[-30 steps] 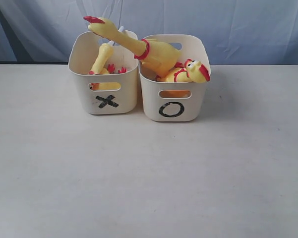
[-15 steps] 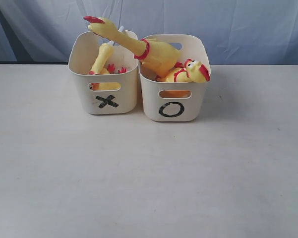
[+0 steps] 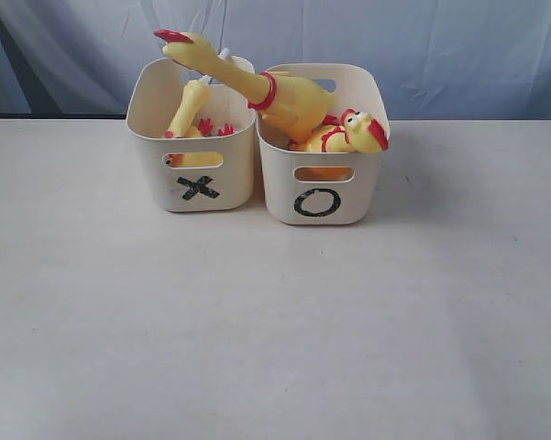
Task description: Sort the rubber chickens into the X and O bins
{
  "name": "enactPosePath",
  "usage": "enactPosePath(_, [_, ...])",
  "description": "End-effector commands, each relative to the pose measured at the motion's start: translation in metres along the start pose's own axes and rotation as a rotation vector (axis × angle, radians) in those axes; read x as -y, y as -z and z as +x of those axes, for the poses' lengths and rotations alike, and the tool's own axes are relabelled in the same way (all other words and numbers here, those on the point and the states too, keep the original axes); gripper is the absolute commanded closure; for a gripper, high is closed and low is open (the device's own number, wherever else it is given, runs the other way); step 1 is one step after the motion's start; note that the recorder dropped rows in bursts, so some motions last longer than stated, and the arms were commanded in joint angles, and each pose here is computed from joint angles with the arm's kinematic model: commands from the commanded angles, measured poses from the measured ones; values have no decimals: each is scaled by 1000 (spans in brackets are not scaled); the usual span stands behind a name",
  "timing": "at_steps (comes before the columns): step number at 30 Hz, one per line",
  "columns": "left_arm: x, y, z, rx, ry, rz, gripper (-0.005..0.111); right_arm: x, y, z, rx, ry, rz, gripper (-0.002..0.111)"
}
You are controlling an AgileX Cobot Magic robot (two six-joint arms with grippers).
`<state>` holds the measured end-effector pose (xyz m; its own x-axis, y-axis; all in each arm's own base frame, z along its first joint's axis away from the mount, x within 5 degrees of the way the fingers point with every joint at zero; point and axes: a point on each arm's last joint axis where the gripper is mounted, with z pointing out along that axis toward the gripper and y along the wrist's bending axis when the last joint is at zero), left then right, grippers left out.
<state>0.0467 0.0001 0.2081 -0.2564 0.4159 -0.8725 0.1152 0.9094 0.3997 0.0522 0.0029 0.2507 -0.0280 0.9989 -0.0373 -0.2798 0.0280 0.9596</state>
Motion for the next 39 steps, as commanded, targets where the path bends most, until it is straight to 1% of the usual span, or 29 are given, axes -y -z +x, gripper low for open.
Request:
enactPosePath(1, [2,-2,4,-7,9,1,107,23,5,0,7,-29,38,108])
enactPosePath(2, [2,-2,4,-6,9,0,107,23,5,0,7,-28,38,108])
enactPosePath(6, [6,-6,13,-31,9,12,107,36,7,-1,22,-29,187,108])
enactPosePath(9, [11,-11,25,-71,3,27,107,45,9,-2,32,-29,282,108])
enactPosePath(16, [11,-14,25,-23,4,5,107,60,15,-3,50,-26,463,108])
enactPosePath(18, [10,-14,22,11,4,-11,107,61,15,-3,51,-24,474,108])
enactPosePath(21, [4,-13,10,151,4,-75,107,61,15,-3,51,-24,474,108])
enactPosePath(24, [2,-11,4,211,3,-102,107,61,15,-3,52,-19,474,108])
enactPosePath(39, [1,-11,4,216,3,-104,107,61,15,-3,52,-16,473,108])
